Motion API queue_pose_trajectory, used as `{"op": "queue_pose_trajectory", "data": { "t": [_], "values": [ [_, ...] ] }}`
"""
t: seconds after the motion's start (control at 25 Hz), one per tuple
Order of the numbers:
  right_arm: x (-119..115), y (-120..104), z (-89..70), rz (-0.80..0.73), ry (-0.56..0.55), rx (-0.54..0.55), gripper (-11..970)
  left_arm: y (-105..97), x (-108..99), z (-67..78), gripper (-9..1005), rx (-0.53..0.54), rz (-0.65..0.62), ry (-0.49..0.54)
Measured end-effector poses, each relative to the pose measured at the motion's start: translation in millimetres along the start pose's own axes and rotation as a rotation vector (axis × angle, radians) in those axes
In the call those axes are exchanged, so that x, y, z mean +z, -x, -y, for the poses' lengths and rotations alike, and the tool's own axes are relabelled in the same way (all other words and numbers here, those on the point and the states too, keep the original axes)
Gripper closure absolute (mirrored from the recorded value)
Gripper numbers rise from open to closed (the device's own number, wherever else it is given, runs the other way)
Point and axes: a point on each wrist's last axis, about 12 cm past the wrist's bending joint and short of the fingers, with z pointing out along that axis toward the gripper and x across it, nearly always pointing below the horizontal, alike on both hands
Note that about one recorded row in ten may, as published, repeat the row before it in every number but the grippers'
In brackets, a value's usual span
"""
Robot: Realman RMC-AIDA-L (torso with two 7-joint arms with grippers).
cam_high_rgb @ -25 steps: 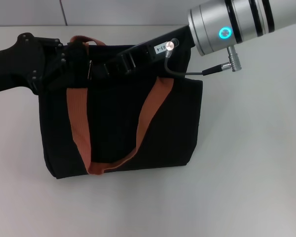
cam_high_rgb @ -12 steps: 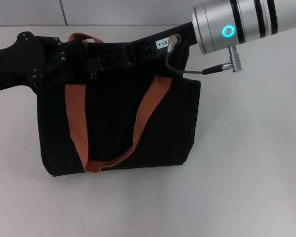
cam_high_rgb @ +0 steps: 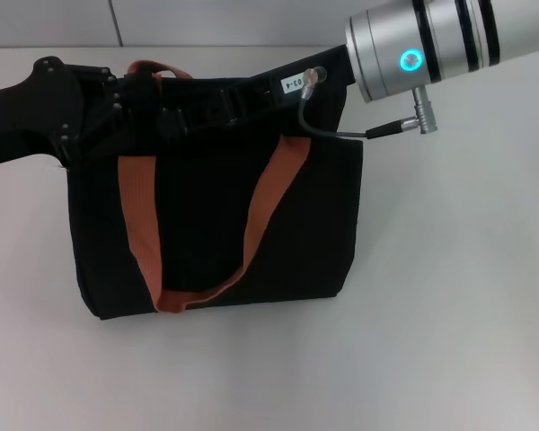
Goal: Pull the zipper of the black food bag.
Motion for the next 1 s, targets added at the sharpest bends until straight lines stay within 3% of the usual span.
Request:
{"op": "queue_pose_trajectory", "data": {
  "t": [0.16,0.72,1.0],
  "values": [
    [-0.2,0.5,-0.4,0.000,-0.004,-0.013,727,0.8,-0.1,-0.2,929,0.001,0.007,0.002],
    [-4.3,0.7,-2.2,0.005,-0.009,-0.028,960,-0.3,-3.9,0.1,926,0.004,0.013,0.019],
    [-24.2,-5.4,0.7,-0.005,-0.148,-0.002,959,-1.4,-9.3,0.3,924,0.003,0.025,0.046]
  ]
}}
